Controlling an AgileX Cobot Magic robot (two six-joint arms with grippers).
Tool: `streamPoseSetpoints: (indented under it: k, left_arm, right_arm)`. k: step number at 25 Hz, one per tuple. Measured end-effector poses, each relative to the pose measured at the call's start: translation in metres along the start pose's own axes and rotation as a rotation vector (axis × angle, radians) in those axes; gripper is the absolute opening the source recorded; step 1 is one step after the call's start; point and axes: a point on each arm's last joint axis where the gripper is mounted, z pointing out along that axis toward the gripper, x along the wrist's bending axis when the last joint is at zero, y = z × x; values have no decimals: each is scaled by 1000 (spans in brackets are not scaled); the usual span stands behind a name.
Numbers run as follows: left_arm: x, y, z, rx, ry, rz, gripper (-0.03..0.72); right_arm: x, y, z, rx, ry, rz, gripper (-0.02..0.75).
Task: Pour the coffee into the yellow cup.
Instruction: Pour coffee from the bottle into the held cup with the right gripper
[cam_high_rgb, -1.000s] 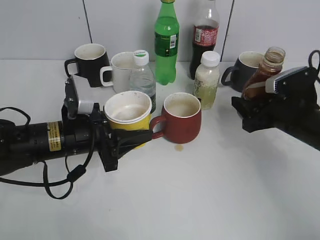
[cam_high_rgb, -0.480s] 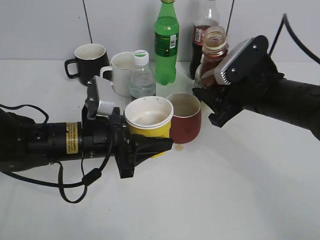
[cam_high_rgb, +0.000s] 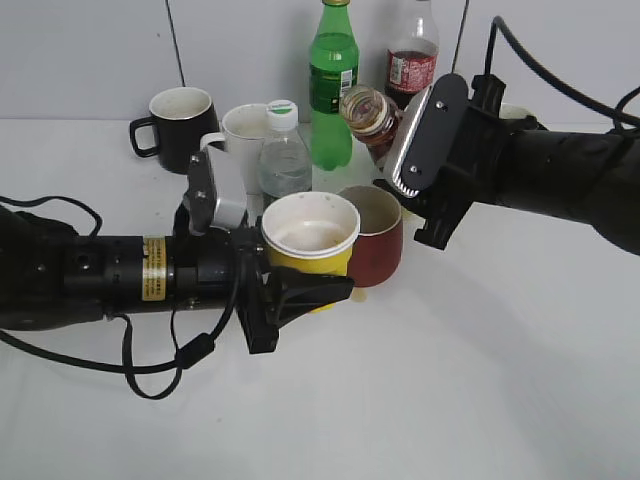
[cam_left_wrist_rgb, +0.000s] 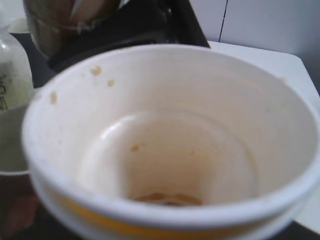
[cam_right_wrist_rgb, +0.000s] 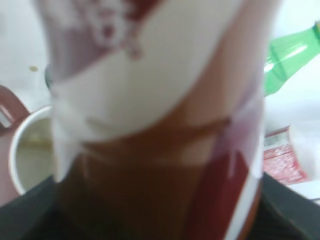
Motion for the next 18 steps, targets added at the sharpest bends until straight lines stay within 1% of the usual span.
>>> streamPoseSetpoints:
  k: [6,10,15,18]
  left_arm:
    - [6,10,6,-17,1,38,379]
    - [9,11,8,9,3,63,379]
    - [9,11,9,17,-1,72,379]
    - [10,11,9,16,0,72,379]
  right_arm:
    - [-6,4,2,-5,-14,-157,503]
    - [-10,7,3,-9,-26,-231,503]
    - [-18,12,5,-22,-51,-328,503]
    - [-18,13,5,-30,-59,-348,503]
